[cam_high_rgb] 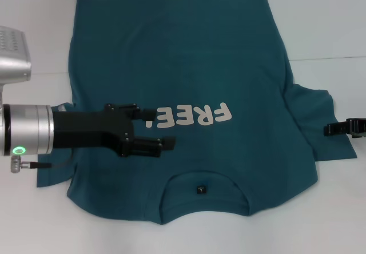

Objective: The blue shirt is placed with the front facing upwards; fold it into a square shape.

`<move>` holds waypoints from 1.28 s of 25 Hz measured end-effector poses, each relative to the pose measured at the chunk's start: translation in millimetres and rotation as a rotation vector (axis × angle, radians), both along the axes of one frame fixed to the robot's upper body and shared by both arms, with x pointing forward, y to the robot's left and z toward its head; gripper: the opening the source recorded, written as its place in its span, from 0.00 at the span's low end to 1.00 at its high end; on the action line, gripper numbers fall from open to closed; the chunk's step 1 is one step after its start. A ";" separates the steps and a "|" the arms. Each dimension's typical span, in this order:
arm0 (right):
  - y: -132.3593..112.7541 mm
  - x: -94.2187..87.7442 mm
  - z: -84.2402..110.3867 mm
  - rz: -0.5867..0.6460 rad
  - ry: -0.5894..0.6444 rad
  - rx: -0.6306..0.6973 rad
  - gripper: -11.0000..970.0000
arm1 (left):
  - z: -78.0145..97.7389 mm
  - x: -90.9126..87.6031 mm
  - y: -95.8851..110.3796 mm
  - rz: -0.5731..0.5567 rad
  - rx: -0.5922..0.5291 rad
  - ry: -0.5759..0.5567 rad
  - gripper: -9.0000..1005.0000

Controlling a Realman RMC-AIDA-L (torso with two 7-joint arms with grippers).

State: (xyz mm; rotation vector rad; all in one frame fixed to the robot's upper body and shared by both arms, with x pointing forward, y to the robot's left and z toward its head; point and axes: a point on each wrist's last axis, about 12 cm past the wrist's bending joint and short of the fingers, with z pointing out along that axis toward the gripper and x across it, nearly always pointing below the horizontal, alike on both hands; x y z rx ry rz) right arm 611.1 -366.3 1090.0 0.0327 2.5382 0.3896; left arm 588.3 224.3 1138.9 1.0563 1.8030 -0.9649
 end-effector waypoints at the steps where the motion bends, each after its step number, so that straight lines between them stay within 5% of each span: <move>1: -0.2 0.0 0.1 -0.001 -0.001 0.001 0.88 | -0.1 0.0 0.2 0.000 0.000 0.000 0.90; 32: 10.5 2.0 -6.3 0.017 0.007 0.007 0.88 | -2.6 -0.7 -1.0 -0.005 0.021 0.008 0.90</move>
